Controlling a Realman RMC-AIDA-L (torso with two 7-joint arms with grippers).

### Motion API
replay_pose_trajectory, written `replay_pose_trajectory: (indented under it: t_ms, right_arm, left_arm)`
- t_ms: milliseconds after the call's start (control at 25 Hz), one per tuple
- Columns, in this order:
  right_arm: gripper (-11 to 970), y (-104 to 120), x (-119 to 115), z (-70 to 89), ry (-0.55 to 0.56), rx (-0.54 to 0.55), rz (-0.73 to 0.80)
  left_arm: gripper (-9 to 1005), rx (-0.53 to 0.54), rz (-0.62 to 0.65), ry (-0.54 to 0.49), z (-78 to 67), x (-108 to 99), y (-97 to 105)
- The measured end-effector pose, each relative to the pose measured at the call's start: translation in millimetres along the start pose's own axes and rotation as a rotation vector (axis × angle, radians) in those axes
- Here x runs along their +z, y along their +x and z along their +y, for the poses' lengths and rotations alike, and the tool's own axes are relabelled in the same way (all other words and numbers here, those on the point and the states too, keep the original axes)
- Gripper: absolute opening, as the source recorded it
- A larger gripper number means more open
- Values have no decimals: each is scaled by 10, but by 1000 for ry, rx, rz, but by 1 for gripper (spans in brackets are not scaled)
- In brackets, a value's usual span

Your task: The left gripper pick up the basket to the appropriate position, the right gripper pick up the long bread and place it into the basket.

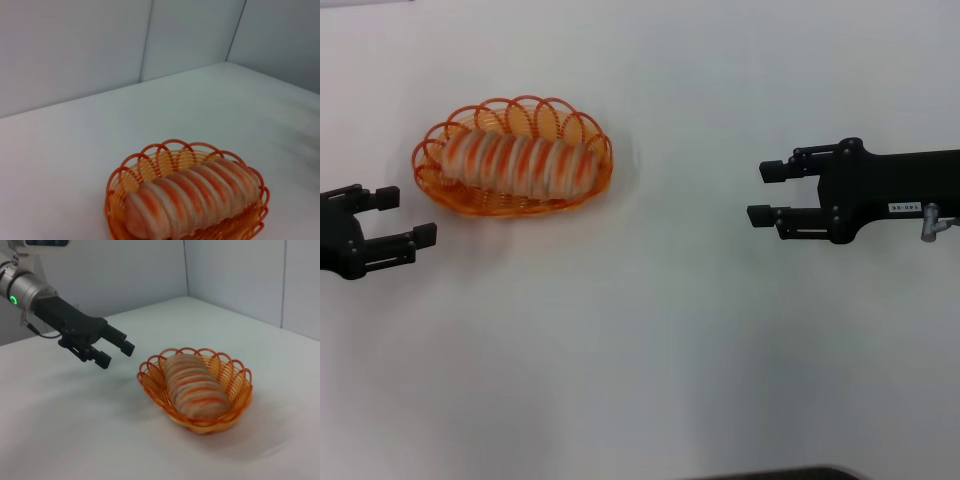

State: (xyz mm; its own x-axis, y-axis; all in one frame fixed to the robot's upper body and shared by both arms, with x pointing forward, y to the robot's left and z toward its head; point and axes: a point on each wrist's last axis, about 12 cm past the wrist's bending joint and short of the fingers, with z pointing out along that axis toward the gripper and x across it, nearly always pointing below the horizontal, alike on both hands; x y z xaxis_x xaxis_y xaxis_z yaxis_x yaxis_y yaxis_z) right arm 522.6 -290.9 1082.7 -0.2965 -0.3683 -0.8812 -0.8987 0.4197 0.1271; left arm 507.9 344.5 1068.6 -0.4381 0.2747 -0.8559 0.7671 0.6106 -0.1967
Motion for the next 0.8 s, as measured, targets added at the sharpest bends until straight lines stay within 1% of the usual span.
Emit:
replay_pose_trajectory:
  t_ms: [440,800]
  right_arm:
    - [614,-4,56,-10,-11,-5,18]
    - [614,9,90,-34,14,-4,25]
  left_arm:
    - [763,-1,4,-18,25,8,-3]
    - [763,-8,0,-15,13,23,7]
